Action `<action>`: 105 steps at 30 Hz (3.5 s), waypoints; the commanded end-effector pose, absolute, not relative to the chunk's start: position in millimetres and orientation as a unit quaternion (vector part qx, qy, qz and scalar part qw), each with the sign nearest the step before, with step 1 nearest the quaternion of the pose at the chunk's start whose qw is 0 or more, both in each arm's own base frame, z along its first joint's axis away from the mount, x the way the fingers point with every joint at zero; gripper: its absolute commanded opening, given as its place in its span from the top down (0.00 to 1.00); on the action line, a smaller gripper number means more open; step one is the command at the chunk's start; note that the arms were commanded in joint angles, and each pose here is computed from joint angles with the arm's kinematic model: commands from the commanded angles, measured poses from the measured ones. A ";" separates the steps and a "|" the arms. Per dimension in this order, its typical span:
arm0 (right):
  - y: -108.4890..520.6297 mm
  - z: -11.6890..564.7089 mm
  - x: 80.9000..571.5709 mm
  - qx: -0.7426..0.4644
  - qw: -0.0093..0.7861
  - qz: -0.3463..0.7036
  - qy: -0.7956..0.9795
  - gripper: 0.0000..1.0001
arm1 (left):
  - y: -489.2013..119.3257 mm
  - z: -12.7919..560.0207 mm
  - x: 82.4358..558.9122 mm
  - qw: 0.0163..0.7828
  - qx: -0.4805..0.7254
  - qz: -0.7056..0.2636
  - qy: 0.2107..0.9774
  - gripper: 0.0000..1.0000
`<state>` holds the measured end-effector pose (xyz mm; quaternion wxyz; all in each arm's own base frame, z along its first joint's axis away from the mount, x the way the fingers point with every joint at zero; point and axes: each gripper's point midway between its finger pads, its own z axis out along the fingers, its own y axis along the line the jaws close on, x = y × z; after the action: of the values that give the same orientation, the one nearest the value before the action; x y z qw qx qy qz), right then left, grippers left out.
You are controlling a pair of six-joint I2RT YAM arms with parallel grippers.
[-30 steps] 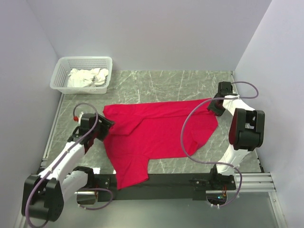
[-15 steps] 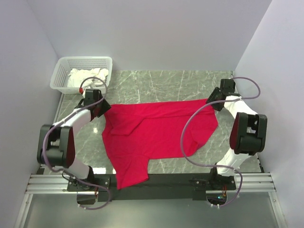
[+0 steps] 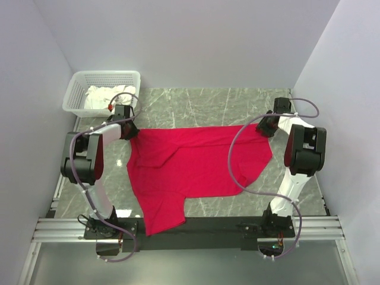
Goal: Fold and stack the t-shirts
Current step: Fold the tshirt
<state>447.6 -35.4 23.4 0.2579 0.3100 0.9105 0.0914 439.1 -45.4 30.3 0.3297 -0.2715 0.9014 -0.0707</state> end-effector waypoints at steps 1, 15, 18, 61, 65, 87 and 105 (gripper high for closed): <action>-57.4 25.0 460.6 0.331 0.265 0.078 0.902 0.55 | -31.3 49.7 467.7 0.371 -0.262 -0.039 0.890 0.92; 0.3 91.1 370.3 0.222 0.275 -0.073 0.933 0.52 | -55.3 134.2 395.6 0.415 -0.216 -0.054 0.882 0.16; 18.4 86.8 342.1 0.183 0.249 -0.087 0.947 0.51 | -56.9 133.4 361.8 0.409 -0.204 -0.056 0.888 0.13; -4.7 37.7 229.0 0.382 0.171 -0.115 0.901 0.93 | -26.2 182.6 284.1 0.531 -0.187 -0.055 0.825 0.16; -27.4 38.1 207.9 0.457 0.166 -0.110 0.867 0.92 | -24.6 186.1 283.4 0.535 -0.188 -0.057 0.822 0.16; -39.9 107.7 221.3 0.518 0.330 -0.011 0.789 0.40 | -72.9 181.9 290.2 0.515 -0.100 -0.161 0.836 0.18; 209.0 162.1 313.8 0.087 0.352 0.335 0.870 0.37 | -182.4 107.8 320.2 0.392 0.102 0.003 0.914 0.54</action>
<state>282.1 165.7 112.4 0.2978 0.1515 0.9099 0.2460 307.1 -186.9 105.1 0.3767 0.0827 0.9212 -0.0515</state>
